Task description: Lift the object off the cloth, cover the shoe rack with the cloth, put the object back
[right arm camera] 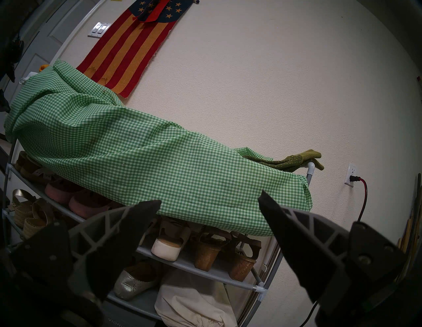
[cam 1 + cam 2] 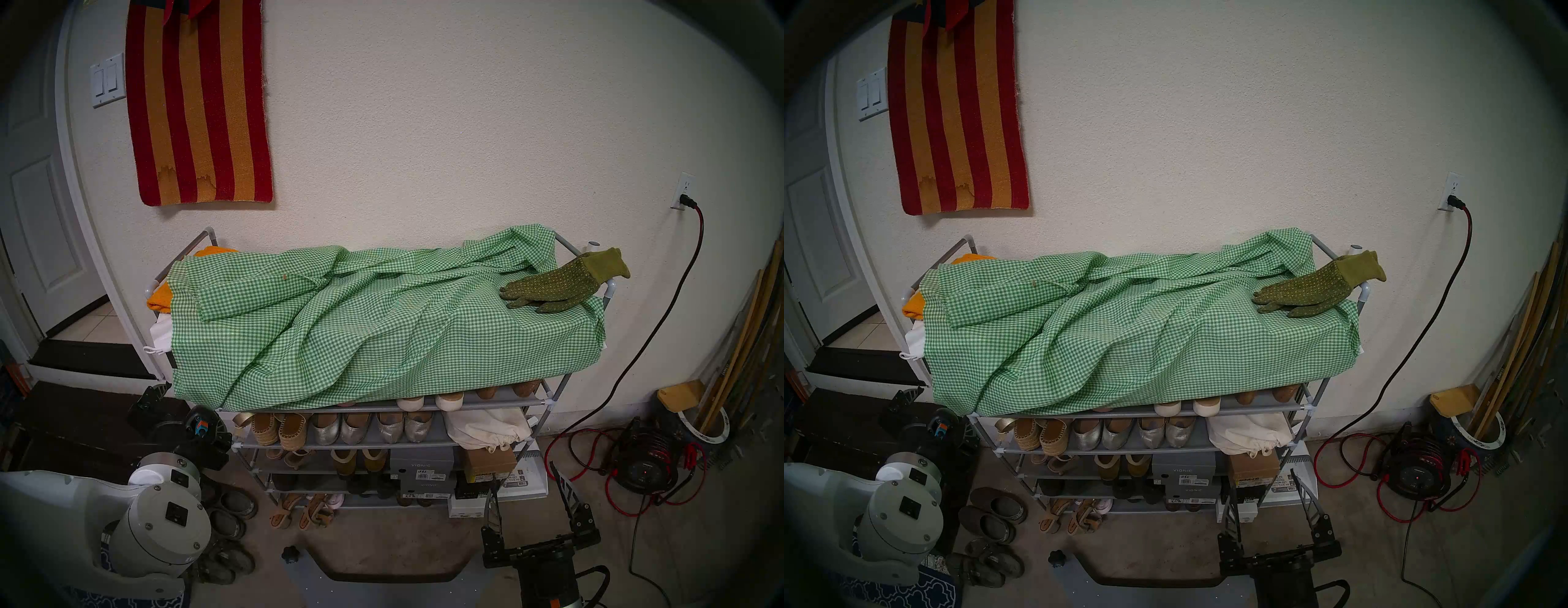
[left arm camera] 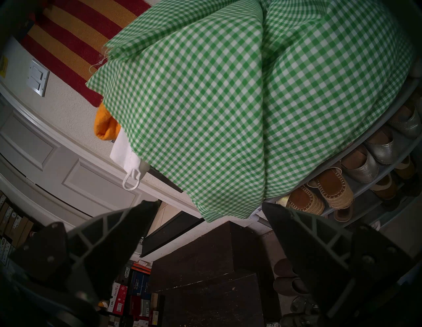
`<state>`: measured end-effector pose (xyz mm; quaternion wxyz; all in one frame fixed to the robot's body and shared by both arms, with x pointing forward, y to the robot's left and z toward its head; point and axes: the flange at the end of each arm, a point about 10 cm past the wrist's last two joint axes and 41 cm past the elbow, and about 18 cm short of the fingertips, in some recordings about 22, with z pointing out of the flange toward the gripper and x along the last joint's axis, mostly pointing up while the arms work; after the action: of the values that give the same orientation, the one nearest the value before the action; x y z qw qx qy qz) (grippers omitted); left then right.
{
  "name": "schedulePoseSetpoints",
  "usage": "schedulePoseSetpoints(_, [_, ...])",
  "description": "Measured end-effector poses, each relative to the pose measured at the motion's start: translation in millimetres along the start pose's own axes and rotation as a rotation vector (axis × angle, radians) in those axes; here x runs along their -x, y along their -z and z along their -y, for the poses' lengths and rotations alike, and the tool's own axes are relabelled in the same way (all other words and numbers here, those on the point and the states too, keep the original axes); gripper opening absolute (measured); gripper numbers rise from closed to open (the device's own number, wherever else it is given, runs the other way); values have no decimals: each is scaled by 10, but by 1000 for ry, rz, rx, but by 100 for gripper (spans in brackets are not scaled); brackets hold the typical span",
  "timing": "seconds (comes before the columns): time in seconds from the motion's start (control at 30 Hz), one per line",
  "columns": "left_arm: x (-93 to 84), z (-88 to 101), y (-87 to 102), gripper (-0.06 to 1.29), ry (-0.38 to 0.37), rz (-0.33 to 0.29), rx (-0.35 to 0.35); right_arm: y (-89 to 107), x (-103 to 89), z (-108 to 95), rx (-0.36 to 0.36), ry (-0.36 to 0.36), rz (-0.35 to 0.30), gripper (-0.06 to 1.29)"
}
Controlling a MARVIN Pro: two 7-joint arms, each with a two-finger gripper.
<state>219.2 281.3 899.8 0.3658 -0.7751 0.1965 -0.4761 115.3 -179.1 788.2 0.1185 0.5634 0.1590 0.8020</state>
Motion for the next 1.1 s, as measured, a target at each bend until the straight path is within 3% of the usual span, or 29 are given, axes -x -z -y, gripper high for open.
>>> schedulePoseSetpoints(0.2, [0,0,0,126,0,0,0,-2,2,1,-3,0,0,124])
schedulePoseSetpoints(0.5, [0,0,0,126,0,0,0,-184,137,43,-95,76,-41,124])
schedulePoseSetpoints(0.8, [0,0,0,126,0,0,0,-728,209,-79,-115,170,-117,124])
schedulePoseSetpoints(1.1, [0,0,0,126,0,0,0,-1259,280,-343,-16,278,-174,124])
